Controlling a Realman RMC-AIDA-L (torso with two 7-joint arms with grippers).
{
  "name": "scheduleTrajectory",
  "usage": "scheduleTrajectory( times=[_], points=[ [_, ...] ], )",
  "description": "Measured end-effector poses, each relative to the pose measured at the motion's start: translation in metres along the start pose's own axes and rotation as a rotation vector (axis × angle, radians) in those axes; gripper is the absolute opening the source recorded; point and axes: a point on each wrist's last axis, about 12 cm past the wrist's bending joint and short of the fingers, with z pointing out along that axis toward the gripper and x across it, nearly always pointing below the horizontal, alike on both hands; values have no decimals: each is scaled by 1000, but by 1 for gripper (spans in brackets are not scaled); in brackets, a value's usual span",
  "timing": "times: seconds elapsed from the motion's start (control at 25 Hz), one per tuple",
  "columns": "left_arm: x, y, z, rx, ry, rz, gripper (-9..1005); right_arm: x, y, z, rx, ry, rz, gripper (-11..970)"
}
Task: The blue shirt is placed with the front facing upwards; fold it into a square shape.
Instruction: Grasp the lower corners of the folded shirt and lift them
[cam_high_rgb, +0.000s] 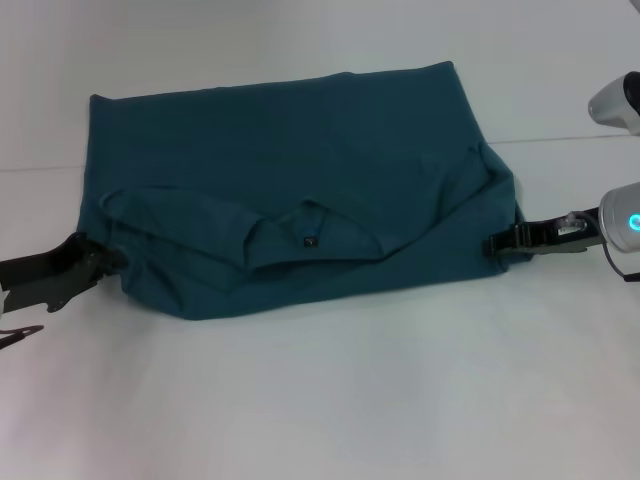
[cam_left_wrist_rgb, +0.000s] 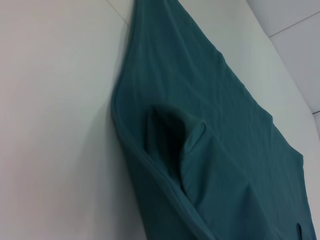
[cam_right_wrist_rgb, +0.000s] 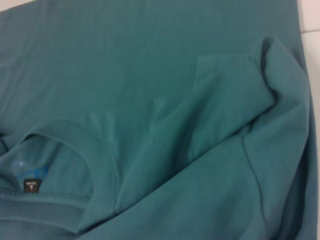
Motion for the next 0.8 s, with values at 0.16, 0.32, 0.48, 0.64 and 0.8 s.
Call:
scheduleTrajectory(
  times=[0.16,0.32,0.48,0.64,0.8],
  points=[
    [1,0,1,1,1,0,49,-2,-2,-2,5,-5,3,393],
    [1,0,0,1,1,-2,48,-3,-3,-3,7,-7,7,225],
    [1,0,0,1,0,-2,48,-3,-4,-3,12,-6,13,157],
    [0,0,0,1,-1,-1,48,-3,-5,-3,19,-5,39,88],
    [1,-1,-2,6,18,22,48,-5,-8,-11,9,3,54,49]
  ],
)
